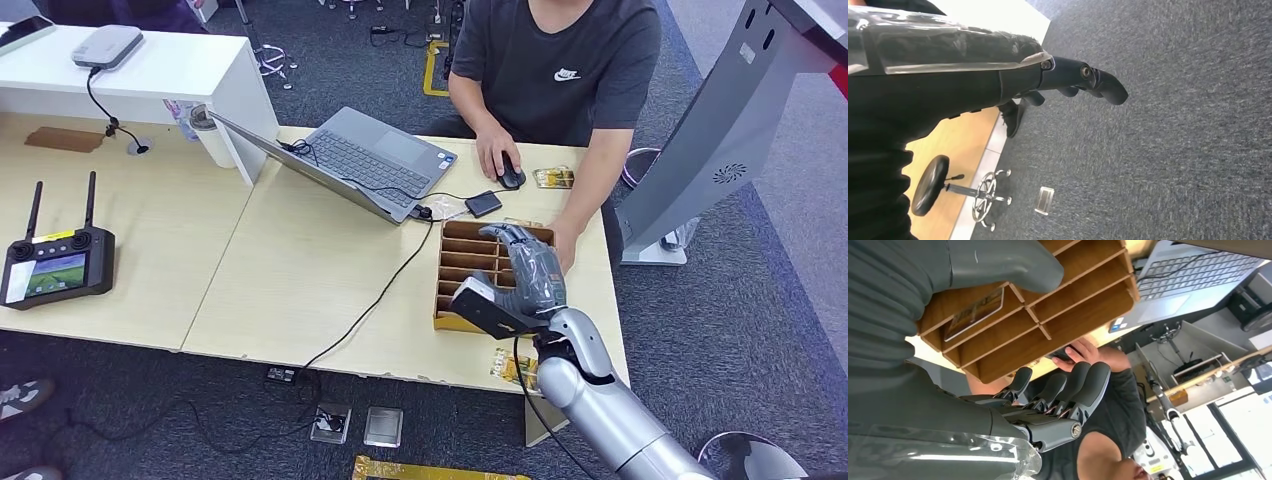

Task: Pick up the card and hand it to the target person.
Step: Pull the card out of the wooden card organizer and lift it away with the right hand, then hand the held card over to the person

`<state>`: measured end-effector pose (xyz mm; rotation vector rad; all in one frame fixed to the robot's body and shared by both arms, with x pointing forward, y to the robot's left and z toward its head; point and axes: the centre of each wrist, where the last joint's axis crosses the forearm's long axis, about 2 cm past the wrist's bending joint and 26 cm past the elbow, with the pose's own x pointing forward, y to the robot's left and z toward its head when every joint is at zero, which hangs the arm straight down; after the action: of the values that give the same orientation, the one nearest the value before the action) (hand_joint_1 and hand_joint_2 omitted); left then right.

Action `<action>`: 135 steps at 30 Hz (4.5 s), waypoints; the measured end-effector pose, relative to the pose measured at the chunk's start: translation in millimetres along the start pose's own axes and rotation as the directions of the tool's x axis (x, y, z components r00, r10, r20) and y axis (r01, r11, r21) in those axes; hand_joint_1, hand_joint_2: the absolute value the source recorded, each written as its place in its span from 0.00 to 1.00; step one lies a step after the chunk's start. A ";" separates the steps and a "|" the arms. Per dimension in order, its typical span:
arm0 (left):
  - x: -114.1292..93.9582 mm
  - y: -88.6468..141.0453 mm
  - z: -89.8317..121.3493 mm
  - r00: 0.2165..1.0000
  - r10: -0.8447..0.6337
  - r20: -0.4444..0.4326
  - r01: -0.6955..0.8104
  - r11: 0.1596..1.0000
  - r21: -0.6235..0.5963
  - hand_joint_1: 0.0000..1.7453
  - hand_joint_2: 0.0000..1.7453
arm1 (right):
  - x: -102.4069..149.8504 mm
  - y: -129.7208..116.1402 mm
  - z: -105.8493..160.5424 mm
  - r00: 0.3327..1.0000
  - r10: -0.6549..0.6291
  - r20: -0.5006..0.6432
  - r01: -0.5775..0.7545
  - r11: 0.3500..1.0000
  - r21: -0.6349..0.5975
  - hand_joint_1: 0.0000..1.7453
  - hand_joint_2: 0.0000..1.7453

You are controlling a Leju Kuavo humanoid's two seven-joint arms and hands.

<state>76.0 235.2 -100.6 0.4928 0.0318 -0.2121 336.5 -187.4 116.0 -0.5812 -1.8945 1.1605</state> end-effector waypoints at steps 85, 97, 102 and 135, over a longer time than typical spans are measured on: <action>-0.6 -0.7 0.4 1.000 -0.010 0.010 0.009 1.000 0.013 0.00 1.00 | -40.3 -0.5 27.3 0.977 0.129 -0.172 -0.123 0.991 0.042 1.00 1.00; -1.2 -0.9 0.3 1.000 -0.011 0.011 0.011 1.000 0.009 0.00 1.00 | -2.1 -35.5 22.7 0.991 0.088 -0.098 -0.104 0.979 -0.173 1.00 1.00; -1.5 -1.0 0.2 1.000 -0.008 0.007 0.008 1.000 0.002 0.00 1.00 | 14.1 -52.0 22.0 0.996 0.076 -0.050 -0.086 0.965 -0.248 1.00 1.00; 1.1 2.6 -1.4 1.000 0.012 -0.028 -0.012 1.000 -0.008 0.00 1.00 | 3.6 -53.3 -107.4 0.994 0.053 -0.094 -0.064 0.991 -0.117 0.12 1.00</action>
<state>77.6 237.9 -100.7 0.4875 0.0570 -0.1936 425.2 -155.6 190.1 -0.7472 -1.8895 1.0440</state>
